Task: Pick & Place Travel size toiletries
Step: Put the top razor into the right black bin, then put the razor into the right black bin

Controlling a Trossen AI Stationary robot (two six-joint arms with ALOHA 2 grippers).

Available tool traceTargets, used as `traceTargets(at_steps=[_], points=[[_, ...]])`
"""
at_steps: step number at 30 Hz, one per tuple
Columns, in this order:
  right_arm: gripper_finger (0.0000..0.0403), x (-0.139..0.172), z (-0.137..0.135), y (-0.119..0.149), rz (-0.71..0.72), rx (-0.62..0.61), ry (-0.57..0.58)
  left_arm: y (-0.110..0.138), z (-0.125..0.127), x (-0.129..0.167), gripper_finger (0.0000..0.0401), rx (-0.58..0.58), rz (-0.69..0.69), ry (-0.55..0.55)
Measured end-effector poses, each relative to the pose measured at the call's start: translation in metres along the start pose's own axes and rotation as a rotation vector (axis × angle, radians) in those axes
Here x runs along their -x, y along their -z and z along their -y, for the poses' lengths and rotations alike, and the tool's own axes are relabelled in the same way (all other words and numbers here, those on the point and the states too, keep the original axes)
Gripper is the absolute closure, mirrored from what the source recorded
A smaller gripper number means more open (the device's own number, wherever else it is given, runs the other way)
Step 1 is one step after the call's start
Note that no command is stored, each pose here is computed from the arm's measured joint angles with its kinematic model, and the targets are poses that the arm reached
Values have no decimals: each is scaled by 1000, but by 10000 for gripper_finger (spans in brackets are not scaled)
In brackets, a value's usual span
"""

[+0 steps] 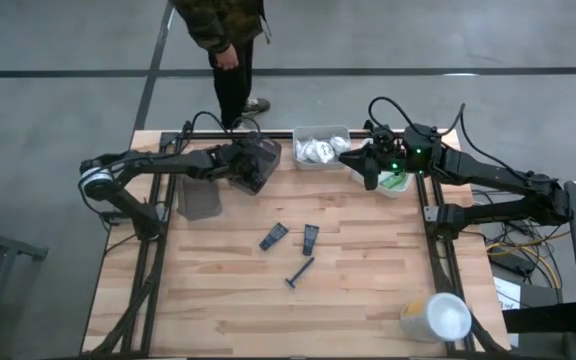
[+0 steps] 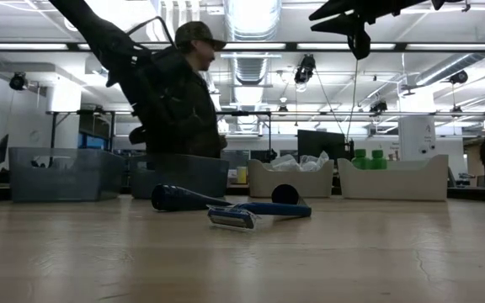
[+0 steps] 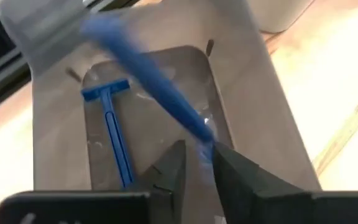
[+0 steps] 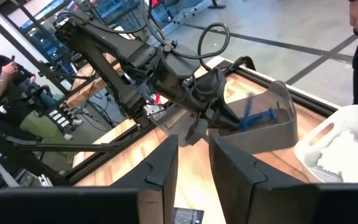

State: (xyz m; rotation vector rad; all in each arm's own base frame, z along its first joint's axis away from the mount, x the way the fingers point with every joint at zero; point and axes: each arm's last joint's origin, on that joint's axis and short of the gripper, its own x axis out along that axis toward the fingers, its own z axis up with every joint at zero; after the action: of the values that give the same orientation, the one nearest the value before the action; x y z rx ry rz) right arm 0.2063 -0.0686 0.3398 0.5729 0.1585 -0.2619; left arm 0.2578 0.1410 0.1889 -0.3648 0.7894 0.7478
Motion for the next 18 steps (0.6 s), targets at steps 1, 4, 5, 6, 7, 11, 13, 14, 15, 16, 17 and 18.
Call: traceTargets(at_steps=[1, 4, 5, 6, 7, 11, 13, 14, 15, 16, 17, 18], points=[[313, 0, 0, 0, 0, 0, 0, 1, 0, 0, 310, 5, -6, -2], [307, 0, 0, 0, 0, 0, 0, 1, -1, 0, 285, 19, -16, -5], [306, 0, 0, 0, 0, 0, 0, 2, -1, 0, 276, 23, -16, -5], [305, 0, 0, 0, 0, 0, 0, 1, -1, 0, 268, 26, -16, -4], [303, 0, 0, 0, 0, 0, 0, 2, -1, 0, 260, 29, -18, -1], [298, 0, 0, 0, -1, 0, -3, -7, 1, 6, 232, 29, -17, 25], [296, 1, 0, 0, -2, 1, -7, -16, 3, 14, 223, 10, -2, 45], [294, 2, -1, 0, -1, 1, -11, -21, 3, 20, 220, -3, 20, 55], [292, 3, -1, 0, -3, 1, -11, -25, 4, 25, 219, -15, 43, 63], [291, 3, -1, -1, -1, 1, -13, -29, 5, 31, 218, -23, 65, 71], [289, 5, -2, -1, 1, 2, -14, -33, 6, 37, 218, -26, 90, 79], [287, 6, -2, -1, 1, 2, -14, -35, 7, 42, 219, -29, 111, 88]])
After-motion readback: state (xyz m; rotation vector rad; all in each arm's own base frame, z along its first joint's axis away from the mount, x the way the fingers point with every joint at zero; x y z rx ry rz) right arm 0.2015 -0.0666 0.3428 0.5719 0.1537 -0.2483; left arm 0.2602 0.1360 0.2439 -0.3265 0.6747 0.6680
